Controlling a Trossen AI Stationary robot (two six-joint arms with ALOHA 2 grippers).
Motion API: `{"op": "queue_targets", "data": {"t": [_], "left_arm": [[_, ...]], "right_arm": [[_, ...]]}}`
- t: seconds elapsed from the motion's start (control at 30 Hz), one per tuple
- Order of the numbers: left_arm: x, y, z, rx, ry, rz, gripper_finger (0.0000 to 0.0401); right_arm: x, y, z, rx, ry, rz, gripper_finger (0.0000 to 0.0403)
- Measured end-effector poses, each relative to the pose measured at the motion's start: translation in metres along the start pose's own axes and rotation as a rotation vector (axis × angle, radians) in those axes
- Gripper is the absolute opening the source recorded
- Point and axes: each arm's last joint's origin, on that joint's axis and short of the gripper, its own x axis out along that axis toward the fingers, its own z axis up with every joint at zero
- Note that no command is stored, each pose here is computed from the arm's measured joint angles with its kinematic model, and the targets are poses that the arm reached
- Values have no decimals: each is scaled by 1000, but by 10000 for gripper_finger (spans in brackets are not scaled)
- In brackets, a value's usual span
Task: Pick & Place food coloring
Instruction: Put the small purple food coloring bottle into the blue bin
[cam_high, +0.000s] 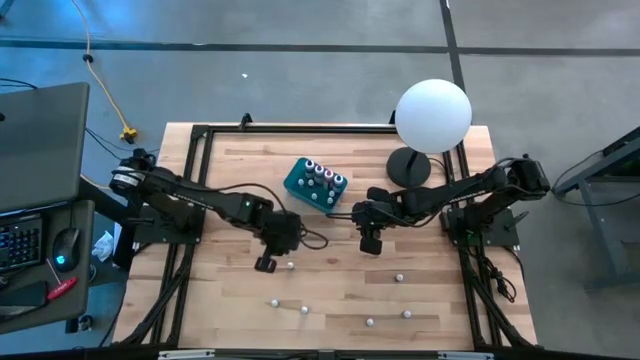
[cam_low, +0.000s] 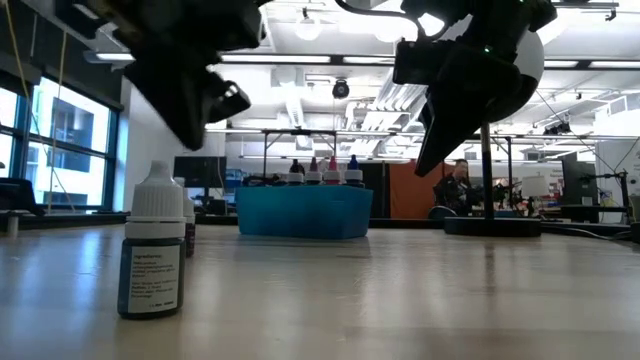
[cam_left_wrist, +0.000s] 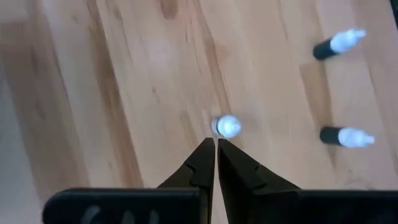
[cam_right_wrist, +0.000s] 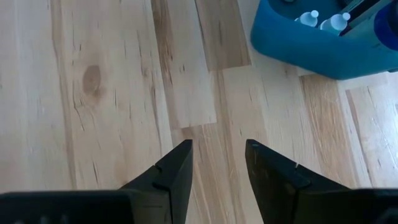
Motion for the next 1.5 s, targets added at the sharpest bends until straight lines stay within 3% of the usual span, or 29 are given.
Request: {"op": "queue_targets", "data": {"t": [0.33, 0.67, 0.87, 1.23, 1.5], "left_arm": [[3, -1, 2, 57, -46, -39, 26], [38, -11, 1, 109, 32, -57, 133], [57, -18, 0, 152, 51, -68, 171], [71, -15, 2, 155, 43, -63, 166], [71, -15, 12, 207, -62, -25, 157]], "right_arm": [[0, 0, 0, 0, -1, 0, 140], [0, 0, 1, 1, -6, 2, 140], [0, 0, 1, 9, -9, 3, 140], [0, 0, 1, 27, -7, 5, 140], [0, 0, 0, 26, 0, 4, 140]]}}
